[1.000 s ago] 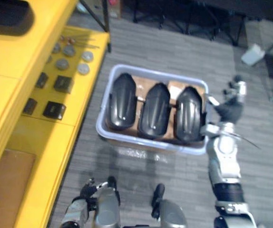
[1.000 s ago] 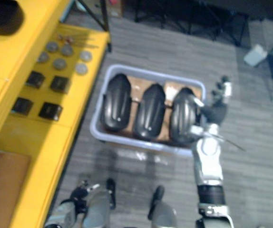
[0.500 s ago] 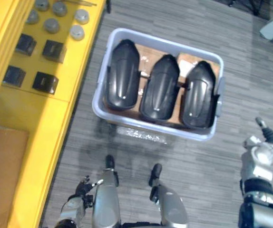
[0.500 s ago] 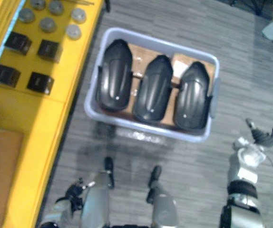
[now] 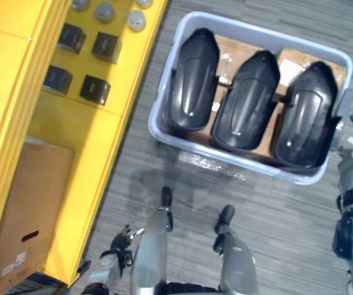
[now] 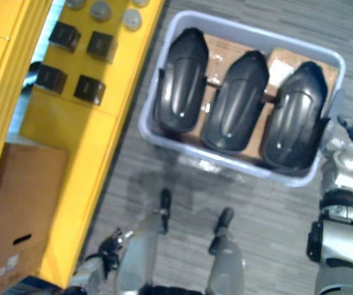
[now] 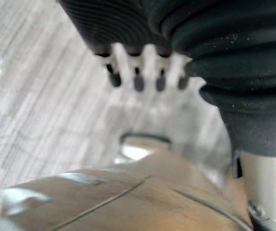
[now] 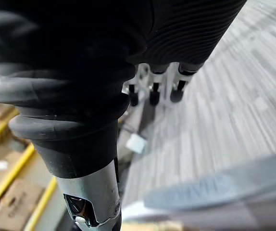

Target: Walk over and take plastic housings, then place them on the shelf

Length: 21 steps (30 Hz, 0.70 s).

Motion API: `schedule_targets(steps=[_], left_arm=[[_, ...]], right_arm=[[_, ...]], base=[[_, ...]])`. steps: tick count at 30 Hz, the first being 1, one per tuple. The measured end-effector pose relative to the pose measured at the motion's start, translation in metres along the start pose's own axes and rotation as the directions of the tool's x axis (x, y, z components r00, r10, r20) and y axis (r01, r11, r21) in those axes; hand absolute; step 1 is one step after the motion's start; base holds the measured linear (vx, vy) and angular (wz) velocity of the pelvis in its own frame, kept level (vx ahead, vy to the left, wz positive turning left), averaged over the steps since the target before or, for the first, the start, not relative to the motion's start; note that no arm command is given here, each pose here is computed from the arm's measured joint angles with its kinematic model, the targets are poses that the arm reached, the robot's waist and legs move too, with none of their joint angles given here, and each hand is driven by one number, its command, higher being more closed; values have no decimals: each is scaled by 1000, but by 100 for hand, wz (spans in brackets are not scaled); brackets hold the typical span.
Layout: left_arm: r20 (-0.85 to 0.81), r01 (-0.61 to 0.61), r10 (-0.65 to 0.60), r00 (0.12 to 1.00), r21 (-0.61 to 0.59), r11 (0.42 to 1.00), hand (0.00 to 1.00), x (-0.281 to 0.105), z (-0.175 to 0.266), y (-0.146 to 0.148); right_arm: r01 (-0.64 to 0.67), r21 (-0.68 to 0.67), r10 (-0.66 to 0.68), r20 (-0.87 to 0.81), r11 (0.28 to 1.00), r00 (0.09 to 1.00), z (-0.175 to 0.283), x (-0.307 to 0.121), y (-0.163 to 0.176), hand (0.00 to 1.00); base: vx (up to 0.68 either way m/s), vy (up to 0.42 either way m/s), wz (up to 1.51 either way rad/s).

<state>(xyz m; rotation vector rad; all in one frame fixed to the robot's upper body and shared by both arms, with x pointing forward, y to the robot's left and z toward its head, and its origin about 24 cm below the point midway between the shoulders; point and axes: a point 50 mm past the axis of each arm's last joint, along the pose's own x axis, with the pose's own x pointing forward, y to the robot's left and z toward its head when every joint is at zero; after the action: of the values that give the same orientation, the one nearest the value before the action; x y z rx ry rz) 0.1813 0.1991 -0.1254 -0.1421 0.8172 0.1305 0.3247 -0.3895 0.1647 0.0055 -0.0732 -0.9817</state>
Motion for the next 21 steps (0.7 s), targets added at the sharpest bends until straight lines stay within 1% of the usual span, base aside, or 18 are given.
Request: schedule_targets(steps=[3,4,6,9,13,14,18,21], left_arm=[[-8,12,-12,1000,-13,1000,0,0,-4,-3],[-11,16,-16,1000,-15,1000,0,-1,-5,-4],[-7,28,-28,1000,-16,999,0,-1,-5,-4],[-5,34,-34,999,-19,999,0,-1,-5,-5],[11,62,-62,998,-42,997,0,-1,-5,-15],[11,66,-65,998,-43,997,0,-1,-6,-17],[8,65,-65,998,-66,996,0,-1,-7,-17],[6,65,-65,998,-73,995,0,-1,-7,-17]], right_arm=[[-5,-11,4,-15,1000,1000,3,3,-2,0],[-8,-24,8,-27,1000,1000,2,3,-1,0],[-37,-92,32,-49,995,998,-2,2,4,0],[-54,-107,44,-96,993,994,-3,3,7,0],[-65,-166,33,-189,984,981,-11,7,-4,0],[-62,-196,22,-197,979,980,-13,8,-8,100],[-70,-259,10,-227,963,974,-15,10,-15,100],[-50,-339,-34,-236,939,971,-10,14,-23,100]], base=[[-1,18,13],[3,12,6],[4,6,7],[-1,-1,2],[-16,12,6],[-12,10,7],[-11,-13,13],[-21,-28,9]])
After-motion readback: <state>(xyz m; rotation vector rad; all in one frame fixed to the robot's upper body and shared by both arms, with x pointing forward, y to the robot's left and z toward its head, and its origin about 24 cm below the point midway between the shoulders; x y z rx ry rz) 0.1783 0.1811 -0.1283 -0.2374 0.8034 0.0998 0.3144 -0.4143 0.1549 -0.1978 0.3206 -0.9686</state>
